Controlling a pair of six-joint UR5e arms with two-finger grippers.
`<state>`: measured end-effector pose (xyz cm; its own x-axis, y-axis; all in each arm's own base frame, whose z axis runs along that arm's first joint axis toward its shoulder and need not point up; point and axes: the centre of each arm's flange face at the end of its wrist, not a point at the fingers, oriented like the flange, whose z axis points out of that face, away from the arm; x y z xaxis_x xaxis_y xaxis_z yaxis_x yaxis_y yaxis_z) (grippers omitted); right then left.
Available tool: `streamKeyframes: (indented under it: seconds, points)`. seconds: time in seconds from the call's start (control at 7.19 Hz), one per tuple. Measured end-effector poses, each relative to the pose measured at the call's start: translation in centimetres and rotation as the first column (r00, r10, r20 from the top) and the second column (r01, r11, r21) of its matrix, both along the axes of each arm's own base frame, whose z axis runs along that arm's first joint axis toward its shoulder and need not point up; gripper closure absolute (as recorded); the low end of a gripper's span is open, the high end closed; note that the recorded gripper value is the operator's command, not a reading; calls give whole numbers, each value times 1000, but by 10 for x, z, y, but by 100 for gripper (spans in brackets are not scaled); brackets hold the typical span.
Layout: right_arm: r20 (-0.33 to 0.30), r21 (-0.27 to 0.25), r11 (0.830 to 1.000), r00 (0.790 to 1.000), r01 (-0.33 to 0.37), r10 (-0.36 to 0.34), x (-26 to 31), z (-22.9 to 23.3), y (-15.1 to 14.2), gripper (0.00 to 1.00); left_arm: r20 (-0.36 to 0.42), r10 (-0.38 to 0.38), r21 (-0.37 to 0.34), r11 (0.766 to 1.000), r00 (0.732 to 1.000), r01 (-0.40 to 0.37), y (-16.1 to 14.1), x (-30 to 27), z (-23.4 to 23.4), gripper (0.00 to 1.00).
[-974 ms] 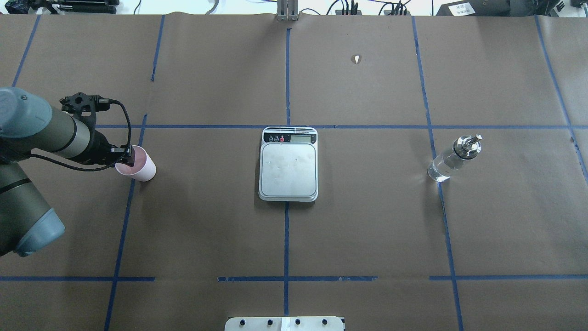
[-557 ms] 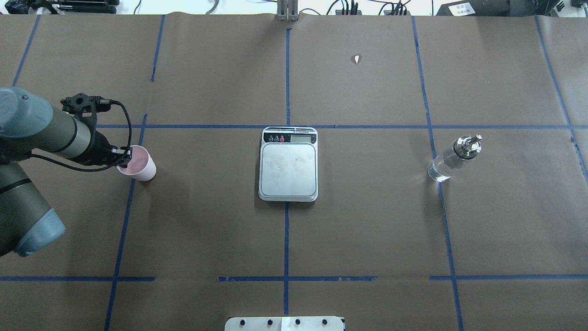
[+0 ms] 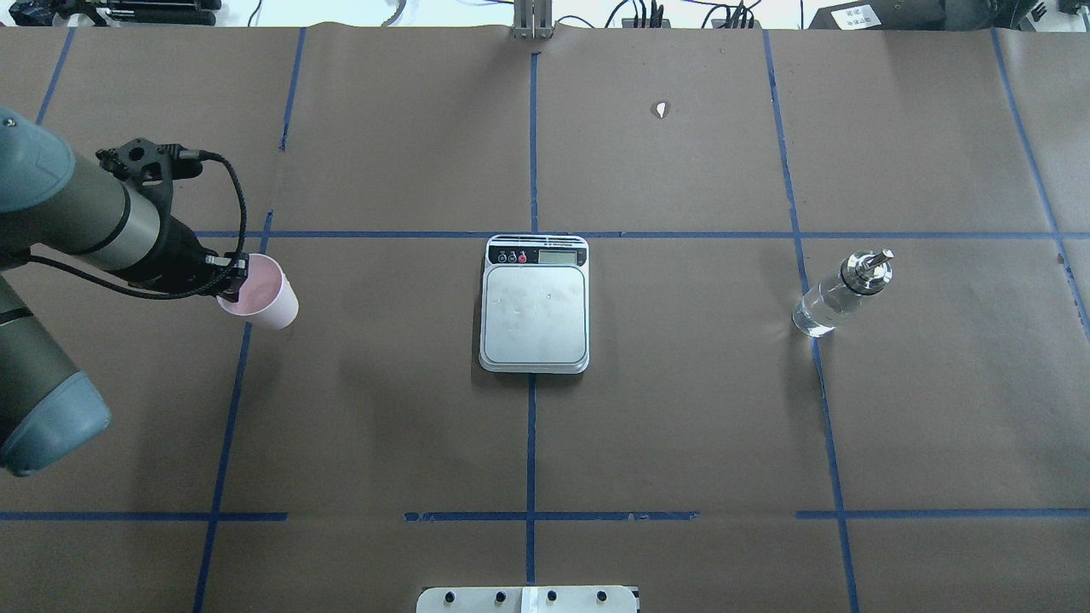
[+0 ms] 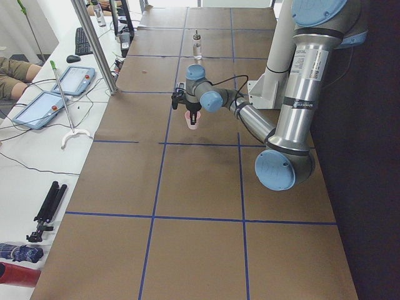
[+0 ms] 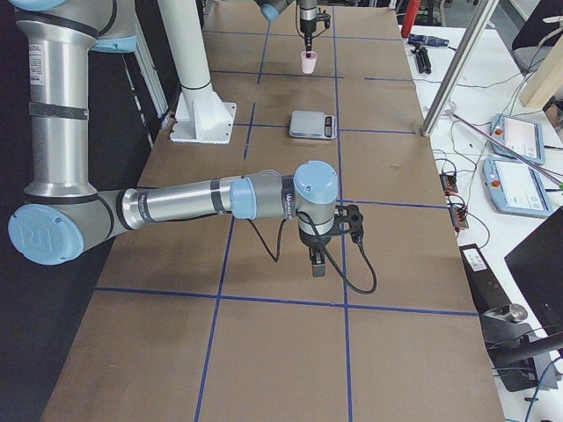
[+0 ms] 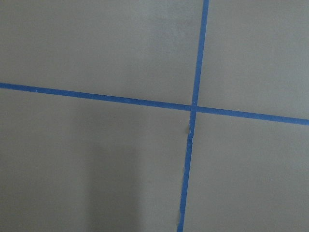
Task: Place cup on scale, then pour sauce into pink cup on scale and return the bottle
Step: 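Carry the pink cup with the left gripper onto the scale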
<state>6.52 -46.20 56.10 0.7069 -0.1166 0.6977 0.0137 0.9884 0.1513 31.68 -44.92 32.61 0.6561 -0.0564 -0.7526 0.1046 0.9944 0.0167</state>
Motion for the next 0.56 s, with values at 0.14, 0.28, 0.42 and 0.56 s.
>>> streamKeyframes:
  seconds: [0.14, 0.28, 0.42, 0.56]
  points:
    - [1, 9, 1000, 1000, 0, 0, 0, -4, 3, 0, -15, -4, -14, 1000, 1000, 4, -5, 6, -54, 100]
    - [0, 5, 1000, 1000, 0, 0, 0, -3, 4, 0, -43, -22, -48, 999, 999, 20, -8, 14, -100, 100]
    - [3, -9, 1000, 1000, 0, 0, 0, 2, 6, 0, -76, -51, -96, 994, 996, 44, -9, 28, -135, 100]
    - [7, -21, 1000, 1000, -1, 1, -1, 8, 9, 0, -107, -73, -145, 988, 992, 57, -5, 52, -165, 100]
